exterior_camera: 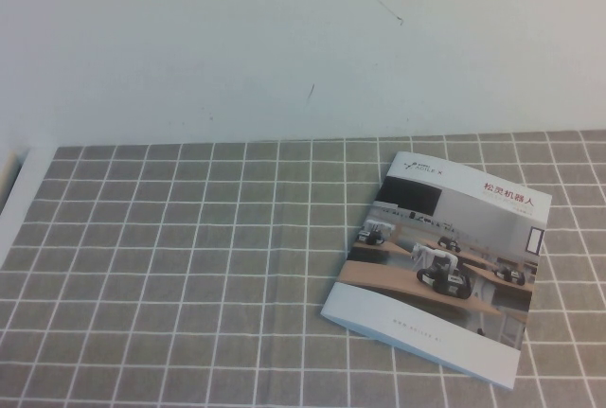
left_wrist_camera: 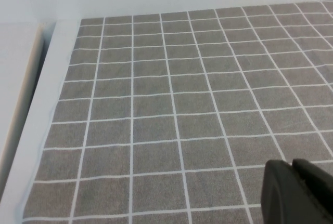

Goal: Close book
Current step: 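Close the open booklet and leave it lying on the table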

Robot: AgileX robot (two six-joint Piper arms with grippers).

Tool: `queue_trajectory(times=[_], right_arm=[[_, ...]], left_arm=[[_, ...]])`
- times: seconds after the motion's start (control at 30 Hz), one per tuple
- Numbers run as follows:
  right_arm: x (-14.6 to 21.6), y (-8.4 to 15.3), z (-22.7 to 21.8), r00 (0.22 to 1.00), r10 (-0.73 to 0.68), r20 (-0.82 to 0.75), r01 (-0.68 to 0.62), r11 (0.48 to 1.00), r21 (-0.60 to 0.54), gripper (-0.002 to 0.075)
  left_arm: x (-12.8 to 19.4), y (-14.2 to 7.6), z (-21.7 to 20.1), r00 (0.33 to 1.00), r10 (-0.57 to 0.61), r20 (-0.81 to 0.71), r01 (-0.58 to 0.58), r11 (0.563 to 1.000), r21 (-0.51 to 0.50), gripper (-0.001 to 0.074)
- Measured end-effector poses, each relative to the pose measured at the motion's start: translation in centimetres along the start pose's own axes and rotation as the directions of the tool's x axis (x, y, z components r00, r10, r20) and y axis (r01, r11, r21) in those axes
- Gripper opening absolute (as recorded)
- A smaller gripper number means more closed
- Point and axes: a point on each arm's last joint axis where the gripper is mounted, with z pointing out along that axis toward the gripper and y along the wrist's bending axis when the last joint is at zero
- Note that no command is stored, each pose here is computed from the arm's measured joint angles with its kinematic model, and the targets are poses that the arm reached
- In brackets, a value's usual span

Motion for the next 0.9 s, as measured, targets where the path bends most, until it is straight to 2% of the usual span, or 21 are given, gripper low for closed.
queue_trajectory(times=[0.47, 0.9], right_arm=[[0.00, 0.00, 0.00, 1.000, 0.000, 0.000, 0.000, 1.000, 0.000, -0.0003], [0.00, 0.00, 0.00, 1.000, 0.000, 0.000, 0.000, 1.000, 0.000, -0.0003]], left_arm=[[0.01, 0.11, 0.00, 0.998, -0.058, 0.000, 0.058, 0.998, -0.012, -0.0004], [0.01, 0.15, 0.00, 0.999, -0.053, 0.000, 0.053, 0.998, -0.017, -0.0004]])
